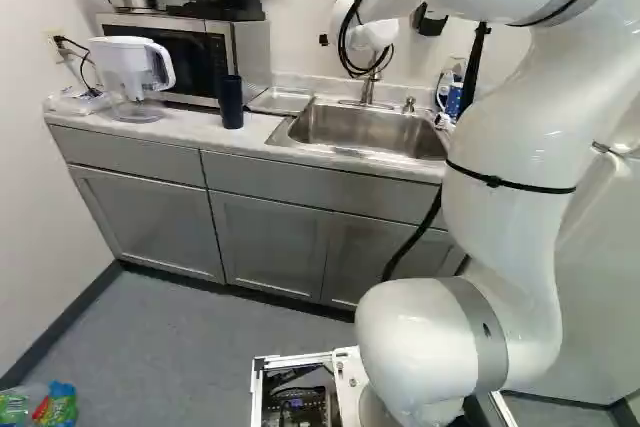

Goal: Rinse the cup and place it in the tray

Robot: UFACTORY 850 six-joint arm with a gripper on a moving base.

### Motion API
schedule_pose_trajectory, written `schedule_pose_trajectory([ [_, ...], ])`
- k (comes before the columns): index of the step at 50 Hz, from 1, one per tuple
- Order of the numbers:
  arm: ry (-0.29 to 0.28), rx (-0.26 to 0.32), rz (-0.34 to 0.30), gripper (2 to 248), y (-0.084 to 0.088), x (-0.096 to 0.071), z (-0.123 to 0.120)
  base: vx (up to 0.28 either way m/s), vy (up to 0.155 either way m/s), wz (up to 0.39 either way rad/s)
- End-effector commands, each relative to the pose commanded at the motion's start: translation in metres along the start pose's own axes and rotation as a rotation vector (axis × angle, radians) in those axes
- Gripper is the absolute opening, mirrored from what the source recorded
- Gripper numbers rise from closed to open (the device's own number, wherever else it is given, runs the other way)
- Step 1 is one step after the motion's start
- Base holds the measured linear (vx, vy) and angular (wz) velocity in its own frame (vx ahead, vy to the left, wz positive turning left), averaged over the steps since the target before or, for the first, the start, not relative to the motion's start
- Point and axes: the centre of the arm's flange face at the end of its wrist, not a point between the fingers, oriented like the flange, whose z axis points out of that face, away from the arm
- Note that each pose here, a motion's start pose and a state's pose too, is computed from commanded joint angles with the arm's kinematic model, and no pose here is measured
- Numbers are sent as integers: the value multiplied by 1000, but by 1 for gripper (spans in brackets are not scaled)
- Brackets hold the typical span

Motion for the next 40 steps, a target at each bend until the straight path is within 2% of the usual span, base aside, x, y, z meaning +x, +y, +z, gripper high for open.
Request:
schedule_pose_trajectory([
  [16,-68,-22,5,247,14,-5,20,0,0,0],
  [40,-141,-36,9,247,25,-10,46,0,0,0],
])
